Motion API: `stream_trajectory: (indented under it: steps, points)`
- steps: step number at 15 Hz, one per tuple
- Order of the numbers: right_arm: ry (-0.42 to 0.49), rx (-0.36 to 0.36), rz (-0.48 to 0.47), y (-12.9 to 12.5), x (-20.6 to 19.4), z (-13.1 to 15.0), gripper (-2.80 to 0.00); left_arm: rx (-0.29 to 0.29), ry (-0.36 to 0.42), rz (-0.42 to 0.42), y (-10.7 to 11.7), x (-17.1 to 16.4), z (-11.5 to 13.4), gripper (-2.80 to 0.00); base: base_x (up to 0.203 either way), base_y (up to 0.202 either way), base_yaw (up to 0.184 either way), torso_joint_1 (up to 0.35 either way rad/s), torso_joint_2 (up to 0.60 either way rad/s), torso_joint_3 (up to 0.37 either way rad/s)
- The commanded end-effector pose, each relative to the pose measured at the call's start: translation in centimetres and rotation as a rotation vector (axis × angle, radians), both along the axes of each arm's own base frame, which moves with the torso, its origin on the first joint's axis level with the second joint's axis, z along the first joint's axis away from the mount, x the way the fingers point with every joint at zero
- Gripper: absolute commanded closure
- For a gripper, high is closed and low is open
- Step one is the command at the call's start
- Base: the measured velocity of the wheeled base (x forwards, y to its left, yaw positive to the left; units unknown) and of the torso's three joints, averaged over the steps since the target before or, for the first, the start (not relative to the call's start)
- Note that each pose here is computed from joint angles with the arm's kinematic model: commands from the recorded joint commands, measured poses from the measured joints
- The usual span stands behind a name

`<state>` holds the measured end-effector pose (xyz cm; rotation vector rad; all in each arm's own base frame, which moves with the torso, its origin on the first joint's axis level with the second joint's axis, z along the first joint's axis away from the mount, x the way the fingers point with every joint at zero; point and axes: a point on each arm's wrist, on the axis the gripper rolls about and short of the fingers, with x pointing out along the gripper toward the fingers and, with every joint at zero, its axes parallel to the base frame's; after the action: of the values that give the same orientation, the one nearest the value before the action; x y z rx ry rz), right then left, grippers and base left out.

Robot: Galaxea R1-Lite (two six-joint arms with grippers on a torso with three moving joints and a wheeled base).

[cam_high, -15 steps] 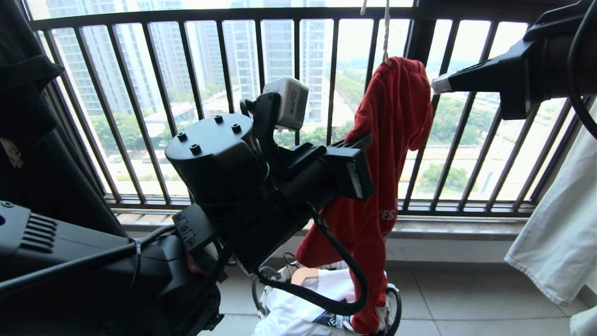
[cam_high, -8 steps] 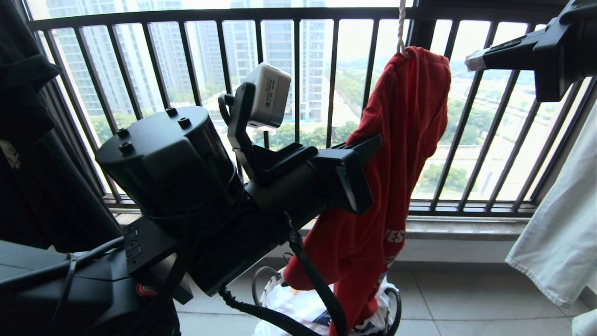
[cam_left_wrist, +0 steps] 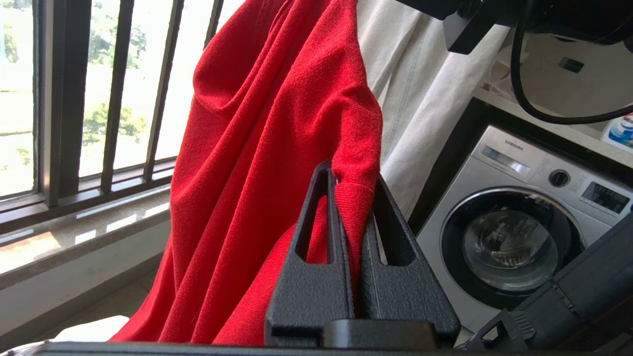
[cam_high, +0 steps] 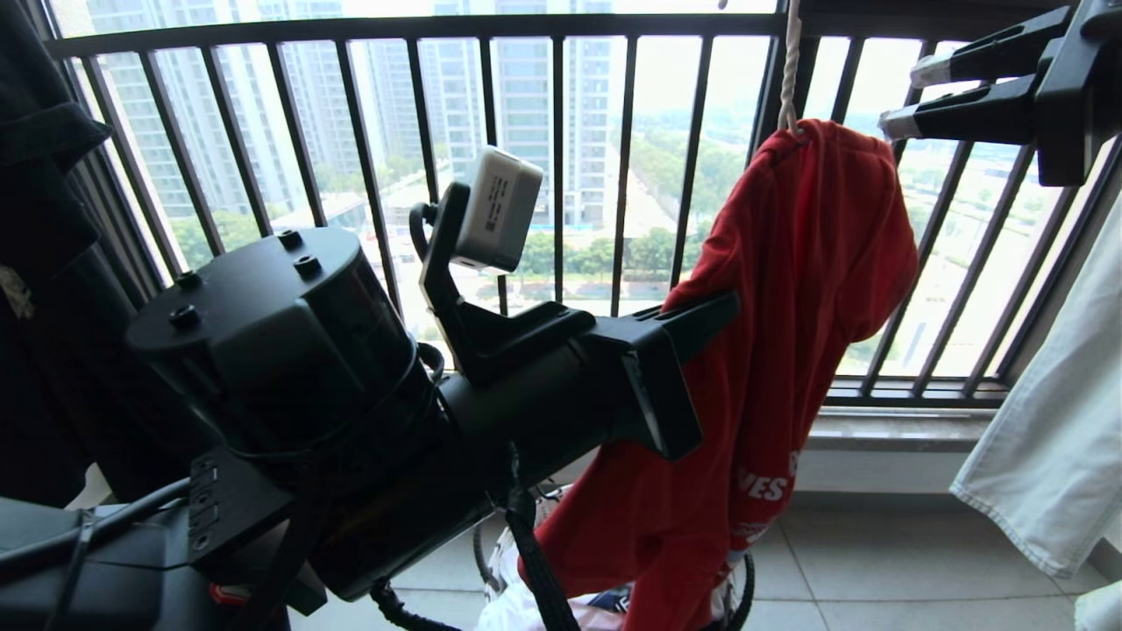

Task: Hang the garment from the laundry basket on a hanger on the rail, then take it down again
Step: Hang the clothes rack on the clothesline

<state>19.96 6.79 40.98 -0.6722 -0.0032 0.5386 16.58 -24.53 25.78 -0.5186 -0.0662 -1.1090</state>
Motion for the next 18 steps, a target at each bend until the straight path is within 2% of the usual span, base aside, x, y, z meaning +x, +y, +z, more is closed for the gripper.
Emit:
stream_trajectory:
  steps: [1, 2, 5, 6, 7, 8, 10, 13, 18]
  points:
    - [-0.017, -0.014, 0.005, -0.3, -0.6, 0.2, -2.80, 0.007, 0.002, -0.059, 0.3, -0.3, -0.2, 0.00, 0.000, 0.000, 0.000, 0.000, 0.00, 0.000]
    - [-0.018, -0.027, 0.009, -0.5, -0.9, 0.2, -2.80, 0.010, 0.005, -0.079, 0.5, -0.5, -0.3, 0.00, 0.000, 0.000, 0.000, 0.000, 0.00, 0.000]
    - [0.074, -0.150, 0.085, -1.2, -3.0, -0.9, -2.80, 0.039, 0.004, -0.128, 1.0, -0.2, -0.9, 0.00, 0.000, 0.000, 0.000, 0.000, 0.00, 0.000]
    - [0.073, -0.166, 0.089, -1.4, -3.2, -0.9, -2.80, 0.049, 0.004, -0.143, 1.2, -0.1, -1.1, 0.00, 0.000, 0.000, 0.000, 0.000, 0.00, 0.000]
    - [0.076, -0.167, 0.095, -1.5, -3.6, -0.9, -2.80, 0.052, 0.002, -0.150, 1.4, 0.0, -1.2, 0.00, 0.000, 0.000, 0.000, 0.000, 0.00, 0.000]
    - [0.117, -0.173, 0.116, -1.7, -4.4, -1.1, -2.80, 0.057, 0.000, -0.155, 1.7, 0.1, -1.2, 0.00, 0.000, 0.000, 0.000, 0.000, 0.00, 0.000]
    - [0.150, -0.212, 0.146, -2.1, -5.9, -1.4, -2.80, 0.069, 0.003, -0.164, 2.0, 0.4, -1.5, 0.00, 0.000, 0.000, 0.000, 0.000, 0.00, 0.000]
    - [0.203, -0.256, 0.166, -2.2, -6.3, -2.1, -2.80, 0.101, 0.000, -0.240, 2.5, 0.2, -2.2, 0.00, 0.000, 0.000, 0.000, 0.000, 0.00, 0.000]
    - [0.209, -0.286, 0.185, -2.1, -6.2, -2.3, -2.80, 0.138, -0.002, -0.325, 3.0, 0.2, -3.0, 0.00, 0.000, 0.000, 0.000, 0.000, 0.00, 0.000]
